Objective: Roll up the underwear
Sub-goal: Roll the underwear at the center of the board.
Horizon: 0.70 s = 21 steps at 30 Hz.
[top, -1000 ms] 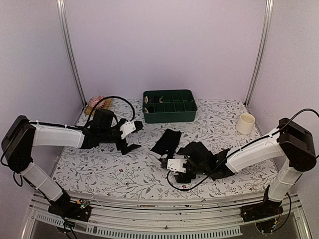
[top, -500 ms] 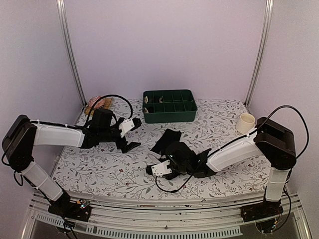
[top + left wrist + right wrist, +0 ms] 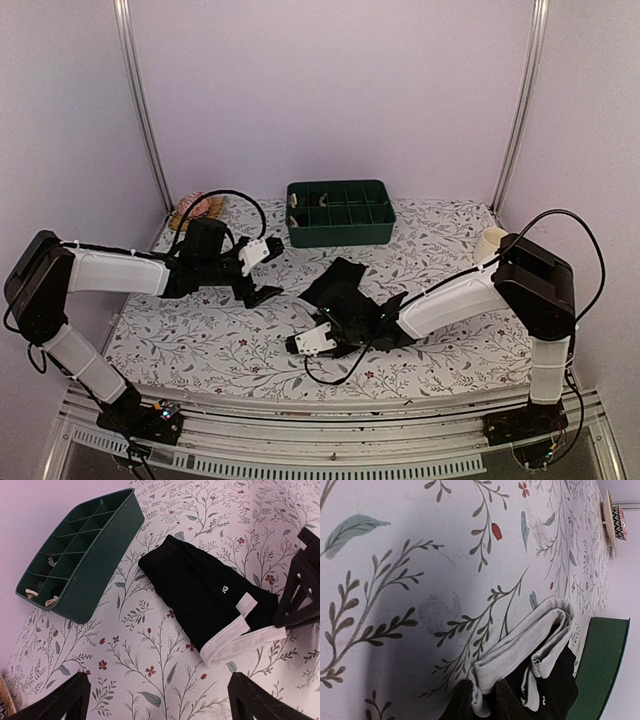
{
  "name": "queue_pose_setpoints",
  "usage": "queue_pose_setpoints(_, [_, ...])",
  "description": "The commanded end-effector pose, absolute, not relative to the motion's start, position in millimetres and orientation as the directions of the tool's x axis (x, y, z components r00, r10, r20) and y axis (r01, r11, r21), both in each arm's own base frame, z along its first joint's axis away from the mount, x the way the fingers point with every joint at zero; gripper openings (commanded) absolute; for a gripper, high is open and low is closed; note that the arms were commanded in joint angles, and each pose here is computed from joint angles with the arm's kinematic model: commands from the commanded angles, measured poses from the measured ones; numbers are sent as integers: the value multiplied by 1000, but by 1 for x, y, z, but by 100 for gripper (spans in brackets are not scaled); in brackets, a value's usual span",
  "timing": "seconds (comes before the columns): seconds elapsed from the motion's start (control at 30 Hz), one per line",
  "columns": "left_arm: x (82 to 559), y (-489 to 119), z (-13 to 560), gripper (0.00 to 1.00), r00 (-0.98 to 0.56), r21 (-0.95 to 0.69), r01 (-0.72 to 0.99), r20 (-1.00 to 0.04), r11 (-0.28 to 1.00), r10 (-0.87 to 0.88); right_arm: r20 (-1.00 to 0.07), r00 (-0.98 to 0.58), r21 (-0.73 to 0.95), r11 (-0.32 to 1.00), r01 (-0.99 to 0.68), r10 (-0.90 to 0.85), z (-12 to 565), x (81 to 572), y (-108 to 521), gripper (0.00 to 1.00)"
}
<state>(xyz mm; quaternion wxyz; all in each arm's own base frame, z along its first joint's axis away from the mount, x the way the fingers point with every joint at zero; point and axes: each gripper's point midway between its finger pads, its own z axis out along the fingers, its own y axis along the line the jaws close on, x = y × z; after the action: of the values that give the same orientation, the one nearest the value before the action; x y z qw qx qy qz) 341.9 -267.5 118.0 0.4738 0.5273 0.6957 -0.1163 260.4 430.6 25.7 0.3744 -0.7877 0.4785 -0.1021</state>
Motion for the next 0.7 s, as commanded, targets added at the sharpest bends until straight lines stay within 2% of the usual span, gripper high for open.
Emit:
queue_pose_setpoints(0.0, [346,-268,121,99,2,321,848,-797,421,605,-243,439,-583,-231,-779,-865,1,255,417,13])
queue_pose_setpoints(0.1, [343,-269,123,98,9,319,853,-801,413,599,-314,387,-549,-167,-819,-867,8,256,417,3])
queue_pose_setpoints(0.33, [329,-273,129,98,65,326,872,-816,365,574,-541,217,-396,18,-918,-813,40,249,420,2])
queue_pose_setpoints(0.5, [306,-276,139,99,170,364,888,-826,279,537,-681,50,-184,105,-977,-730,58,231,419,2])
queue_pose_setpoints(0.67, [275,-284,140,99,309,447,879,-797,163,519,-721,-161,66,165,-984,-674,56,210,413,2])
